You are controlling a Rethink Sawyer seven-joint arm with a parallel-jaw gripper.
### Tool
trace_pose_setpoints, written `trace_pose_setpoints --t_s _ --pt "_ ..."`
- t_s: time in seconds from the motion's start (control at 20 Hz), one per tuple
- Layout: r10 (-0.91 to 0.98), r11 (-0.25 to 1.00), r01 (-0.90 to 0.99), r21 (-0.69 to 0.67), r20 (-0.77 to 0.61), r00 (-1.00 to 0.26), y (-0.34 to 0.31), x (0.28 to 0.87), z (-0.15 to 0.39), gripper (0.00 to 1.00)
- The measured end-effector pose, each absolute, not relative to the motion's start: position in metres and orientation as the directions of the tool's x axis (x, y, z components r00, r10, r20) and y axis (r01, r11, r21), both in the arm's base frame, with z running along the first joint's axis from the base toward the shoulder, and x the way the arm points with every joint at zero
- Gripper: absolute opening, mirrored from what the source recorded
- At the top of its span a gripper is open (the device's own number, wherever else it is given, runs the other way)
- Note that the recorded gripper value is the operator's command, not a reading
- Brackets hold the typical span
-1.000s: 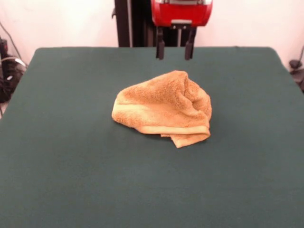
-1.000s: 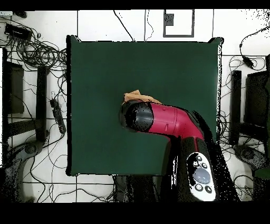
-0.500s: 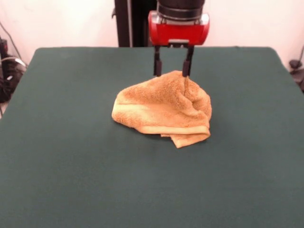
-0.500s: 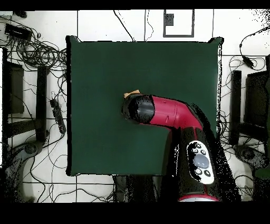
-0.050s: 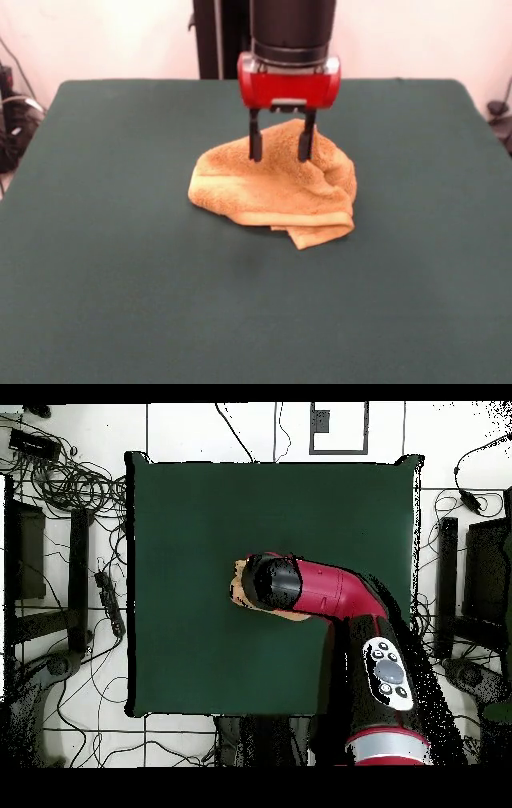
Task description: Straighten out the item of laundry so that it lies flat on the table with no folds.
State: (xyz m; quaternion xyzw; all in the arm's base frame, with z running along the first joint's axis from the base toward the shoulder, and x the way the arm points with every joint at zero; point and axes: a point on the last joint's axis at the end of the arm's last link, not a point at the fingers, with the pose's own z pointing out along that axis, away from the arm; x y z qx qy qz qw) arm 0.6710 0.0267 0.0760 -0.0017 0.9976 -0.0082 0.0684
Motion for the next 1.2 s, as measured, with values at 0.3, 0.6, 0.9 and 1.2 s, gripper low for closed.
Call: trace_pose_setpoints --t_s 0.3,0.6,0.9,1.2 --pt "0.016 1.0 0.012 0.027 -0.146 -0.989 0.023 0.685 0.065 1.0" --pt "0.037 0.997 0.027 0.077 -0.139 -0.99 0.023 0.691 0.051 1.0" --pt "0.047 0.993 0.032 0.114 -0.128 -0.991 0.027 0.693 0.031 1.0" --pt "0.015 0.995 0.0 0.098 -0.152 -0.988 0.029 0.691 0.012 1.0"
